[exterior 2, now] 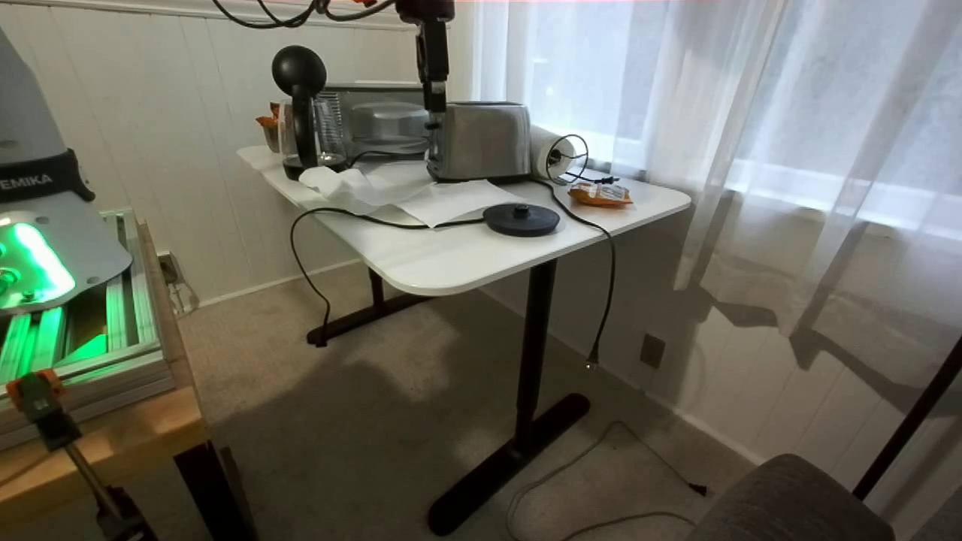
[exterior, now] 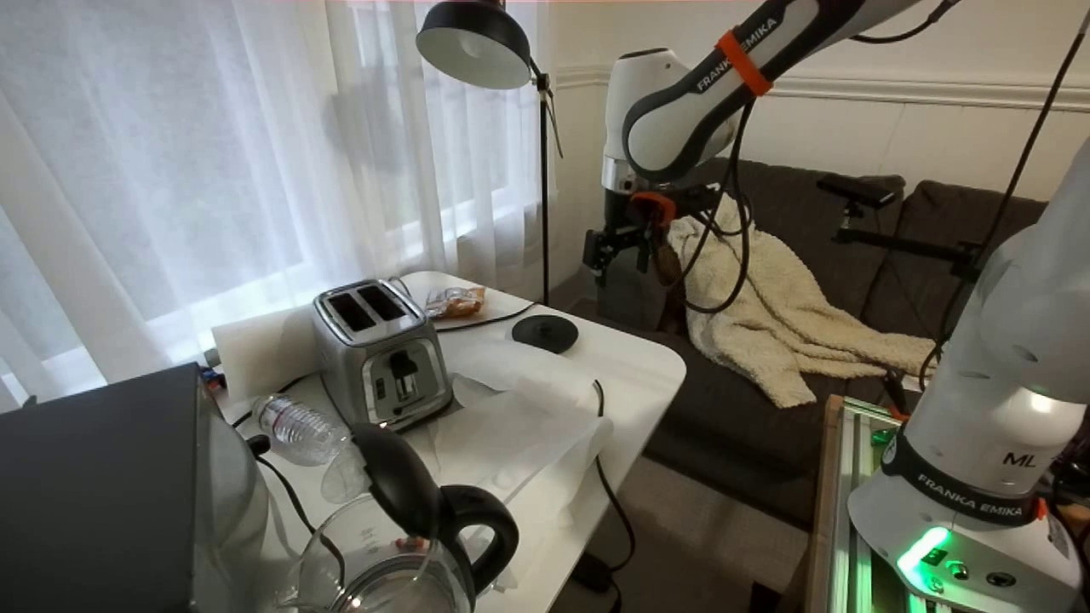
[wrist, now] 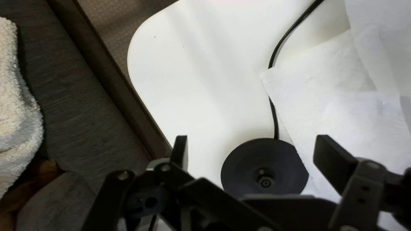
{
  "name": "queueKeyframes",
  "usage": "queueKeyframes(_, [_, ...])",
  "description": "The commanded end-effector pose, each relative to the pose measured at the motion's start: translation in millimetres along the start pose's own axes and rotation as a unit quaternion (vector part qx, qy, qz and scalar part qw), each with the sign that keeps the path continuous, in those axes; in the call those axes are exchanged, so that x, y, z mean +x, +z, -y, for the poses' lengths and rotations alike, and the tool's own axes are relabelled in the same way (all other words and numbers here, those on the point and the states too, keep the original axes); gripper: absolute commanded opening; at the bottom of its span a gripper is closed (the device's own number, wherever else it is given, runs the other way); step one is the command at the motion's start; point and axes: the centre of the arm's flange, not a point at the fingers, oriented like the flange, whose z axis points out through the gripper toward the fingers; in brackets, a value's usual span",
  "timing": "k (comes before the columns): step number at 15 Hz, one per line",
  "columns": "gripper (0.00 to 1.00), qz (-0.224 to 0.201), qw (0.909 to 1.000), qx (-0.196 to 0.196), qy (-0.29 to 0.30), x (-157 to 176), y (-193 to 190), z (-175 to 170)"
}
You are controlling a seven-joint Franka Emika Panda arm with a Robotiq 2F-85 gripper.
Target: Move the black kettle electric base to the left
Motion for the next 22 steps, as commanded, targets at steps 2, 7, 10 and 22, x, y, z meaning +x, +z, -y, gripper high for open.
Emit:
queueKeyframes(2, [1.00, -0.009, 0.9983, -0.013, 0.055, 49, 64, -5])
queueKeyframes(7, [1.00, 0.002, 0.9981, -0.013, 0.060, 67, 125, 1])
queueKeyframes(10, [1.00, -0.003, 0.9985, -0.015, 0.052, 71, 155, 11])
queueKeyframes(22, [1.00, 0.011, 0.9988, 0.003, 0.048, 76, 196, 51])
